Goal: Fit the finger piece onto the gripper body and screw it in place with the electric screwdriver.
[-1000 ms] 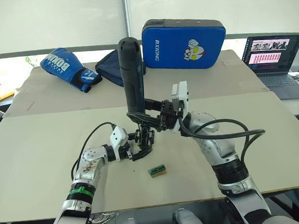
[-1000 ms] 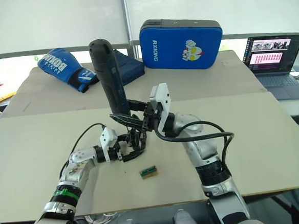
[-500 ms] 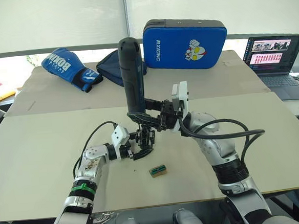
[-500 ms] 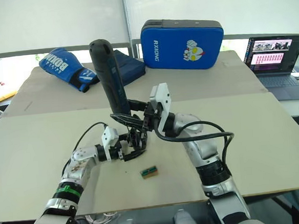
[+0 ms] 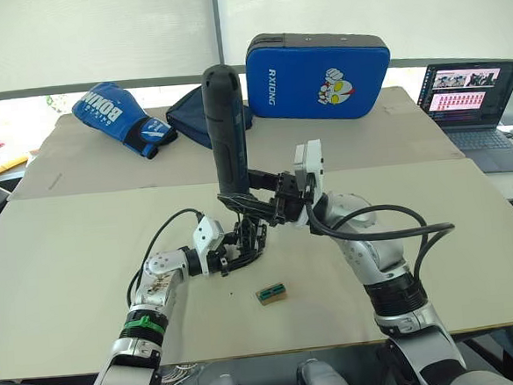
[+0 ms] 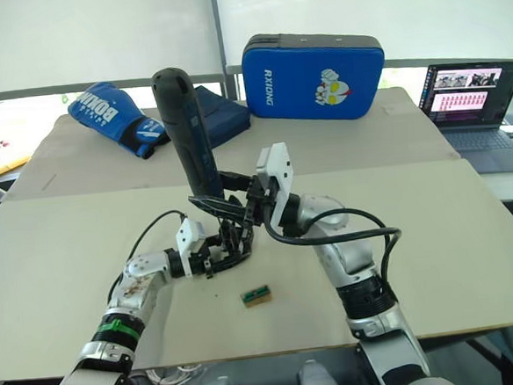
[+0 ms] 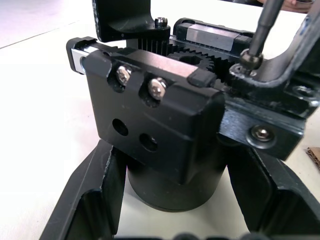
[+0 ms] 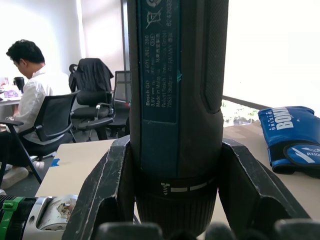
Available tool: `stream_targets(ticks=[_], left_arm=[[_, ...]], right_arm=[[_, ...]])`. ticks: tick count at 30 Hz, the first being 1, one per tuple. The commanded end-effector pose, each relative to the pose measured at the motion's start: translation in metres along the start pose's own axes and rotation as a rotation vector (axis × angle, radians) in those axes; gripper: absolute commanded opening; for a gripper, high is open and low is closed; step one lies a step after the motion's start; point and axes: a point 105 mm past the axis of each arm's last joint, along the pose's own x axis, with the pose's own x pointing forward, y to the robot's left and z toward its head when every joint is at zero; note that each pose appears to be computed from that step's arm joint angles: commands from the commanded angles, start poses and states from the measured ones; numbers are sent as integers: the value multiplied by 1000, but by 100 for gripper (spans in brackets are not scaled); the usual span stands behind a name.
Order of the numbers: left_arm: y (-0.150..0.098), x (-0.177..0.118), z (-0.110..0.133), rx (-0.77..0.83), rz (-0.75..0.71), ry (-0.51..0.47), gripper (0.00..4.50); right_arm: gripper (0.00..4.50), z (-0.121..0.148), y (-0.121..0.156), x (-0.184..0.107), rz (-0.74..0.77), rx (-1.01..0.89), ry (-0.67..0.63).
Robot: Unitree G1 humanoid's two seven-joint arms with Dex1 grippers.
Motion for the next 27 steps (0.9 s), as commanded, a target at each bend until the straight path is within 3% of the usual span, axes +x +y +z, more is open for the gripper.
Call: stream_targets(ticks=[1,27], left_arm=[[-9,4,-6,-12,-34,17,273],[-15,4,-5,-39,-7,20,273]], right_arm=[[191,1,1,0,-1,-18,6],[191,-49,5,-10,-42,62,213]])
